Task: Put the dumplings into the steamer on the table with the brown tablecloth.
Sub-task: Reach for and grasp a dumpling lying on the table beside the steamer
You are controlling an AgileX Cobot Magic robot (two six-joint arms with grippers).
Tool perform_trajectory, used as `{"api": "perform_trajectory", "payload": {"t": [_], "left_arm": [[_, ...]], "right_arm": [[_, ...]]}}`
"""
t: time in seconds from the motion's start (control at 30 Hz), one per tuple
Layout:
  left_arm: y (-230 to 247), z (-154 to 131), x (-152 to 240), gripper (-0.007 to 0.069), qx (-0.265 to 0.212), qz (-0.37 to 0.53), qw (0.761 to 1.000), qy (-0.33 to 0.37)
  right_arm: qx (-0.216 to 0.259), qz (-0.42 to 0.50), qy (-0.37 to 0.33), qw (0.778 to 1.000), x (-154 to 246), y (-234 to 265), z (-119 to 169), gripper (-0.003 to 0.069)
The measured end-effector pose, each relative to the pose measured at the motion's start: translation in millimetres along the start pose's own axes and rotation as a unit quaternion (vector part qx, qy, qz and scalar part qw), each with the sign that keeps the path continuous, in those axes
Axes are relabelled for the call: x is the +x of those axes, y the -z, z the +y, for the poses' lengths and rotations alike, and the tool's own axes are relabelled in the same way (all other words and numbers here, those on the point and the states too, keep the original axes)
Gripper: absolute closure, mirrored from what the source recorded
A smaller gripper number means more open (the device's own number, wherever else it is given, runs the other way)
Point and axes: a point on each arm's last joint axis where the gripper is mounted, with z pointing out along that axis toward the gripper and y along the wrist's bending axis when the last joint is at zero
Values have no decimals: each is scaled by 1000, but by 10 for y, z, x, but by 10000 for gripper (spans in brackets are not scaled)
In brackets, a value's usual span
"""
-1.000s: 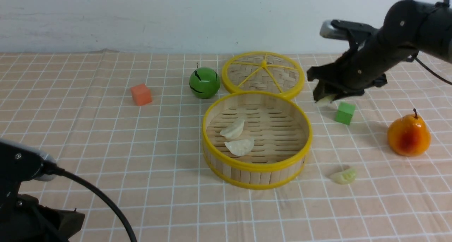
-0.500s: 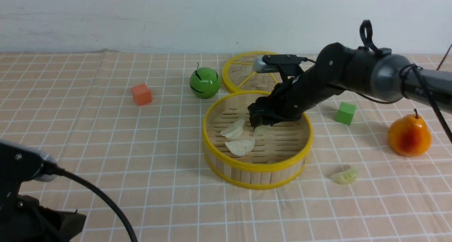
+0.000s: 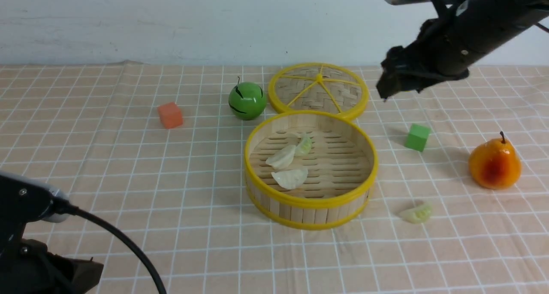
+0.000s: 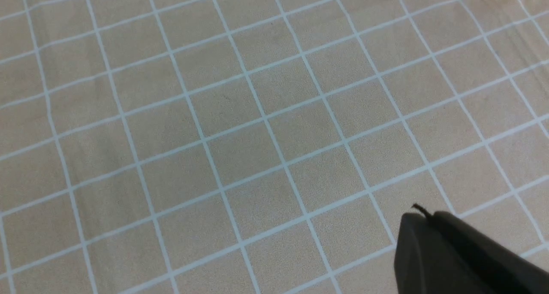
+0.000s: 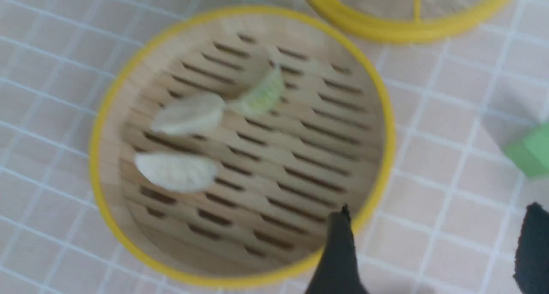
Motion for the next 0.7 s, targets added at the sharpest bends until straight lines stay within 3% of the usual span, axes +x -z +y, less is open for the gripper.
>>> {"api": "perform_trajectory", "payload": {"t": [0.17,0.37,0.6,0.7], "left_arm": [[0,-7,-1,614,4,-1,1000,5],[0,-8,-1,607,4,0,1000,6],[0,-10,-6,606,5,-3,1000,7],[0,-10,-6,606,5,-3,1000,7]], "right_arm": [[43,101,-83,990,624,-593,-351,176],[33,63,-172,983,914,-952,-441,177],[29,96,-189,977,1095,-1245,-471,216],[20,106,-161,981,1098,-1255,-460,293]]}}
